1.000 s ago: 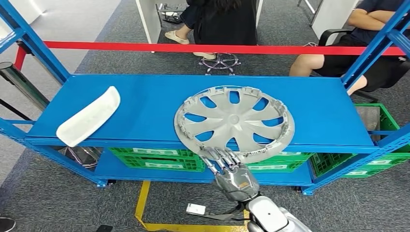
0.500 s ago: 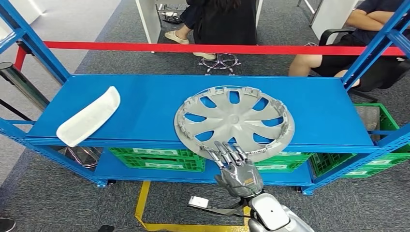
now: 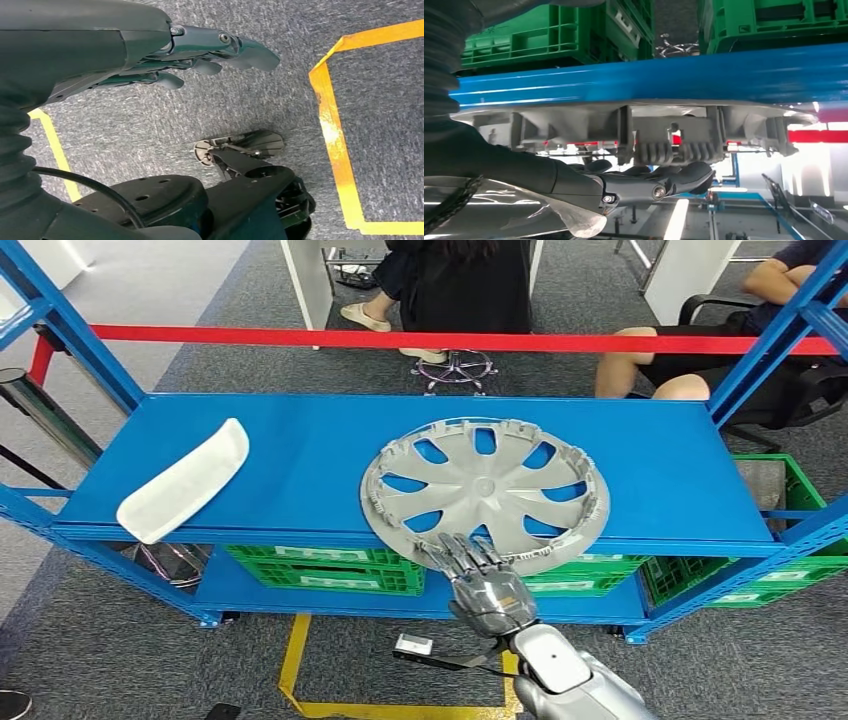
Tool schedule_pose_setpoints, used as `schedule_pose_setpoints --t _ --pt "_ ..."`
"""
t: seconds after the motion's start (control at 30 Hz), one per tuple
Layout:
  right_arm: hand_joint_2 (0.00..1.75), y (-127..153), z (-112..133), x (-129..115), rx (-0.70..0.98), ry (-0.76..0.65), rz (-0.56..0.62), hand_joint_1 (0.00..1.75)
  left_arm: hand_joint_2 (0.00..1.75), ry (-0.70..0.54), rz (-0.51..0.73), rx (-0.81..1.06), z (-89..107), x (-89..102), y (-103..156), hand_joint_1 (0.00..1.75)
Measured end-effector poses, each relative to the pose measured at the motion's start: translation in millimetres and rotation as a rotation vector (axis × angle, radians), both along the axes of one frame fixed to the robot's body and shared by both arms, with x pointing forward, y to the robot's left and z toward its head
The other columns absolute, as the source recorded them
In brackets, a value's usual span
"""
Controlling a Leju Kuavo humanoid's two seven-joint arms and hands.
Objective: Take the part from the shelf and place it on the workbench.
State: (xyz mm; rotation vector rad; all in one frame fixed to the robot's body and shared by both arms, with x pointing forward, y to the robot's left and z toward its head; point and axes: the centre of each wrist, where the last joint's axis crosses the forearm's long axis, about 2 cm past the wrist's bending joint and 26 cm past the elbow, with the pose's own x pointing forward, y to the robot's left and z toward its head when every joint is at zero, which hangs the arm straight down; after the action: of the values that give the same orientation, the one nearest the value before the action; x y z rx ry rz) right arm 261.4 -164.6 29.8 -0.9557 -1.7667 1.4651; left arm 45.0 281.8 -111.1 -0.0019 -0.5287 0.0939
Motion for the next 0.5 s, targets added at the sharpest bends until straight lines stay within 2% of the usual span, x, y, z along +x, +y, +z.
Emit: schedule_pose_setpoints --t 0.33,0.37,0.47,0.5 --pt "1.75 4.3 22.5 41.2 0.019 -0.030 -0.070 0.00 1.75 0.001 -0.036 0.003 0.2 1.6 -0.6 0.00" --pt "1.75 4.7 24.4 44.3 0.024 -0.030 -0.076 0.27 1.75 0.002 -0.038 0.002 0.2 1.7 -0.8 0.00" --pt "1.75 5.7 26.5 49.2 0.032 -0.023 -0.088 1.58 1.75 0.003 -0.041 0.002 0.2 1.8 -1.1 0.00" --pt "1.75 6.1 26.3 49.8 0.034 -0.018 -0.089 1.75 1.75 0.003 -0.042 0.001 0.2 1.9 -1.3 0.00"
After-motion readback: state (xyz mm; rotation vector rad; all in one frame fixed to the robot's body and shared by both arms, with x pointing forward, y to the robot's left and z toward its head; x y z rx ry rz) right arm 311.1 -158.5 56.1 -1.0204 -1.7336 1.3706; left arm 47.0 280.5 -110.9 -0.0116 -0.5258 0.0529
